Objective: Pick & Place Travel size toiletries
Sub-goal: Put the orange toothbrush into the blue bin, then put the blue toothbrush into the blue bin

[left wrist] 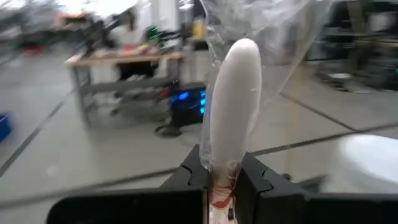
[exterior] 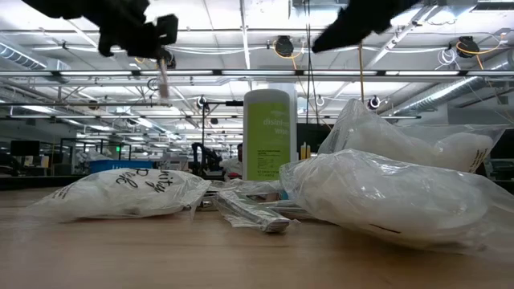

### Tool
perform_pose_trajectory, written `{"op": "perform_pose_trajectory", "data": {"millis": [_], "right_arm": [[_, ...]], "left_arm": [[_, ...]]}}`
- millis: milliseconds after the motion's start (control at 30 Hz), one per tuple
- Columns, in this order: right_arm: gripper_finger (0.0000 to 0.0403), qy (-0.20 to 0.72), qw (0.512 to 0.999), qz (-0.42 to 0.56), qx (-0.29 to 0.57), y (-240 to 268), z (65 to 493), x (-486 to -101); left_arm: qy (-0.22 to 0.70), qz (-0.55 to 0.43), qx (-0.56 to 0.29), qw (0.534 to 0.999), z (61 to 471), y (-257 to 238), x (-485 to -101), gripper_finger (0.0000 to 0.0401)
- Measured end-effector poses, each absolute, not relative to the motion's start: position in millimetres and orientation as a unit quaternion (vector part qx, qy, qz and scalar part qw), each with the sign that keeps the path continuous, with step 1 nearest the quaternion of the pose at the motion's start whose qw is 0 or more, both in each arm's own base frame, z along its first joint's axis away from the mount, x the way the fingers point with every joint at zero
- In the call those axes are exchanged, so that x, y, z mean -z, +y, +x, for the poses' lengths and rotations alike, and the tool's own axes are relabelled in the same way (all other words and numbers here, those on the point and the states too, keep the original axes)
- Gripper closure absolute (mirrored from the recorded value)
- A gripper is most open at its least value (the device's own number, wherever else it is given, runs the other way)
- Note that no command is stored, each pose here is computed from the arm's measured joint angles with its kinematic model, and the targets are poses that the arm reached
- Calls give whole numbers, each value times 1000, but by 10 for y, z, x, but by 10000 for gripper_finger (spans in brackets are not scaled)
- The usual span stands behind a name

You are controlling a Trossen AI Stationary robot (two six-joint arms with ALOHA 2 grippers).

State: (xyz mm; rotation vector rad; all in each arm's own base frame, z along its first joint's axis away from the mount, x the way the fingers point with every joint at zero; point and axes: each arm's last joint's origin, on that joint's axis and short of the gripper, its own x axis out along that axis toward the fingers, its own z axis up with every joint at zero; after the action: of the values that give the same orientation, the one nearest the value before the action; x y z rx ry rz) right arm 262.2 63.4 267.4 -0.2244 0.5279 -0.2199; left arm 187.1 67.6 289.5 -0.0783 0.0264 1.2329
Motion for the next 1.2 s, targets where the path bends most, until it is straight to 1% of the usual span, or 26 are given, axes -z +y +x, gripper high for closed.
{"op": "perform_pose_trajectory", "data": {"millis": [100, 200, 333, 500, 567, 667, 1000, 1100, 1200], "right_arm": [[110, 276, 941, -126, 149, 596, 2576, -2552], [114, 277, 936, -135, 172, 575, 2554, -2471], [117, 275, 936, -138, 174, 576, 2552, -2469], [117, 275, 936, -138, 174, 575, 2546, -2472], [117, 275, 935, -138, 173, 575, 2543, -2472], [117, 274, 936, -137, 173, 575, 2541, -2477], [117, 273, 937, -134, 171, 591, 2537, -2477], [117, 272, 938, -136, 166, 618, 2531, -2477], [117, 272, 939, -137, 162, 641, 2525, -2477]], "left_arm": [[52, -96, -617, 779, 1728, 956, -2706, 381], [61, -165, -615, 769, 1630, 1197, -2598, 381], [65, -212, -625, 748, 1468, 1430, -2433, 381], [63, -267, -643, 715, 1256, 1574, -2233, 381], [55, -293, -638, 710, 1204, 1605, -2186, 381], [63, -304, -639, 704, 1156, 1610, -2110, 375], [60, -306, -640, 702, 1149, 1612, -2097, 310], [60, -306, -640, 702, 1148, 1613, -2097, 271], [61, -305, -640, 703, 1149, 1612, -2096, 218]]}}
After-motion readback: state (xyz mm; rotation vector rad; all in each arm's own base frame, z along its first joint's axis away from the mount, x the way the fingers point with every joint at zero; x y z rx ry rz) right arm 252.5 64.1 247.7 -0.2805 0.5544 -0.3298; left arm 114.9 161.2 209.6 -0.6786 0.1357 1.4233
